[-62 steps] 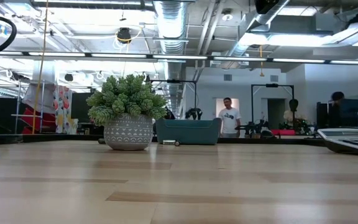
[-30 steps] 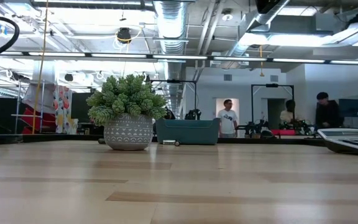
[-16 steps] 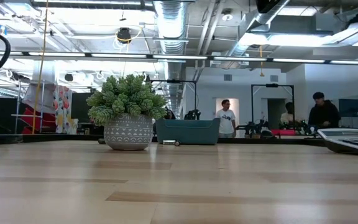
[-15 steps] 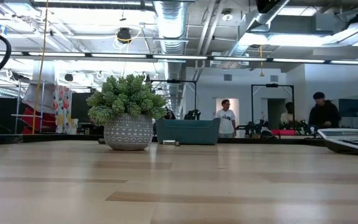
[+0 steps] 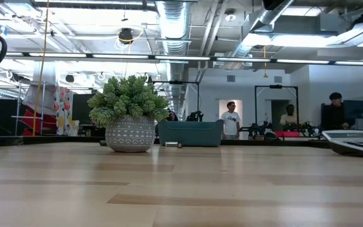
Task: Sort batteries
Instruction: Put the silver battery into the green bin
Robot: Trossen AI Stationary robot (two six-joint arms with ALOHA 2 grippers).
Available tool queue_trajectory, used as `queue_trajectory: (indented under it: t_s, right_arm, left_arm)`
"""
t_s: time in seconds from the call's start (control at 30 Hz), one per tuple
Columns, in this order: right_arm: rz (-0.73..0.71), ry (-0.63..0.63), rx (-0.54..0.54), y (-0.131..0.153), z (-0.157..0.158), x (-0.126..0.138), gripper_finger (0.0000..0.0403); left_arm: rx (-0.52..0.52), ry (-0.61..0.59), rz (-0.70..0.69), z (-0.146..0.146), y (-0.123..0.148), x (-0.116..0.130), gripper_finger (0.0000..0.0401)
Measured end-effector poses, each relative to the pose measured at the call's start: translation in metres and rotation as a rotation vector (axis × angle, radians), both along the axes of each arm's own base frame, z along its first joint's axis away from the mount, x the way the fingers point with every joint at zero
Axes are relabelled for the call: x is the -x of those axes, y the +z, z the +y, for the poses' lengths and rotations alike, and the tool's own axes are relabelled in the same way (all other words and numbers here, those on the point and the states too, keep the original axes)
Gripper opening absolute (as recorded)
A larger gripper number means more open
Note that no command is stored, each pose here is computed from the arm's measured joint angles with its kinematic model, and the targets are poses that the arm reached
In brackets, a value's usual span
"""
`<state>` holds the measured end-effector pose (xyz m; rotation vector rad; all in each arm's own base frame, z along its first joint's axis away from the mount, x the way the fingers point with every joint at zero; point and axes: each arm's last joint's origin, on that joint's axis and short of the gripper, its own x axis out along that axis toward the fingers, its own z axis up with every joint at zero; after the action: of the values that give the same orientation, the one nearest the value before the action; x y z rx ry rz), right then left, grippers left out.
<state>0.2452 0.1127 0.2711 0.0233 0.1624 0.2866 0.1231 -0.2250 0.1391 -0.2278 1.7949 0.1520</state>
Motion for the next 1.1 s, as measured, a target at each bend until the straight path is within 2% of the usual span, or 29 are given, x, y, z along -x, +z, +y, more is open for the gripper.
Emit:
queue_trajectory:
  t_s: [0.27, 0.63, 1.1]
  right_arm:
    - [0.002, 0.004, -0.007, 0.000, 0.001, 0.001, 0.0194]
    - [0.003, 0.002, -0.007, 0.000, 0.001, 0.001, 0.0194]
    - [0.002, -0.003, -0.005, 0.000, 0.001, 0.001, 0.0194]
  left_arm:
    - [-0.005, 0.004, 0.003, 0.000, 0.000, 0.000, 0.0225]
    - [-0.013, -0.020, 0.007, 0.002, -0.001, 0.001, 0.0223]
    - [-0.048, -0.036, -0.022, 0.016, -0.001, -0.016, 0.0221]
